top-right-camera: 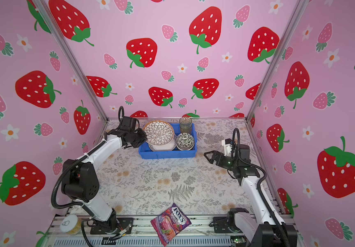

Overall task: Place the mixed dishes into the plastic bin
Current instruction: 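Carry the flower plate with the left gripper to the bin while the right withdraws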

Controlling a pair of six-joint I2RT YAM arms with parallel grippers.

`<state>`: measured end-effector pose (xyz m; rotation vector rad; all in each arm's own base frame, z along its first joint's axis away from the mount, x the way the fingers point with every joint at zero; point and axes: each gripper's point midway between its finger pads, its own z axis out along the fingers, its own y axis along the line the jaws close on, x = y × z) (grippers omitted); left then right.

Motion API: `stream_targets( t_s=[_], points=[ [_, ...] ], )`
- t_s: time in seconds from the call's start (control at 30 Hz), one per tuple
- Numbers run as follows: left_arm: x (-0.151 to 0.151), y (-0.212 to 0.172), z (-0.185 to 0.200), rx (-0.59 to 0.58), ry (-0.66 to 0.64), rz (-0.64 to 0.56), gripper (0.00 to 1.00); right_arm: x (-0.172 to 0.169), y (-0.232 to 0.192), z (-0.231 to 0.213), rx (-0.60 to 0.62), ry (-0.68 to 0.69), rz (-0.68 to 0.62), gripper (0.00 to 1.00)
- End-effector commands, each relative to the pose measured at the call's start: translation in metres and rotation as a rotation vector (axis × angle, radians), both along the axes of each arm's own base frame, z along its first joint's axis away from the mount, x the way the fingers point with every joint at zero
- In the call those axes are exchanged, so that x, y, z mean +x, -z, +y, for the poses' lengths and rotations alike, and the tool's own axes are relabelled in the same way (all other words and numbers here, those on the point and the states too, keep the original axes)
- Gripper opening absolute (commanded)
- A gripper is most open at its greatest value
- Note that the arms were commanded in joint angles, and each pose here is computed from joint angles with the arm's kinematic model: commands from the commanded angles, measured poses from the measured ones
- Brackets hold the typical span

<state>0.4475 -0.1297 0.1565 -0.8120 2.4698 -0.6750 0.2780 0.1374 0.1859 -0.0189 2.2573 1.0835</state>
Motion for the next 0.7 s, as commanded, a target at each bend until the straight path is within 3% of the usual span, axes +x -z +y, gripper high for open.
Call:
stream_targets(
  t_s=[0.0, 0.3, 0.67],
  points=[
    [0.04, -0.058, -0.012, -0.059, 0.016, -0.202, 0.0, -0.006, 0.008, -0.003, -0.015, -0.001, 0.011, 0.99],
    [0.057, -0.023, -0.024, -0.067, 0.046, -0.136, 0.0, -0.009, 0.019, -0.005, -0.023, 0.005, 0.035, 0.99],
    [0.053, 0.002, -0.028, -0.056, 0.059, -0.095, 0.0, -0.006, 0.024, -0.005, -0.03, -0.009, 0.045, 0.99]
  ],
)
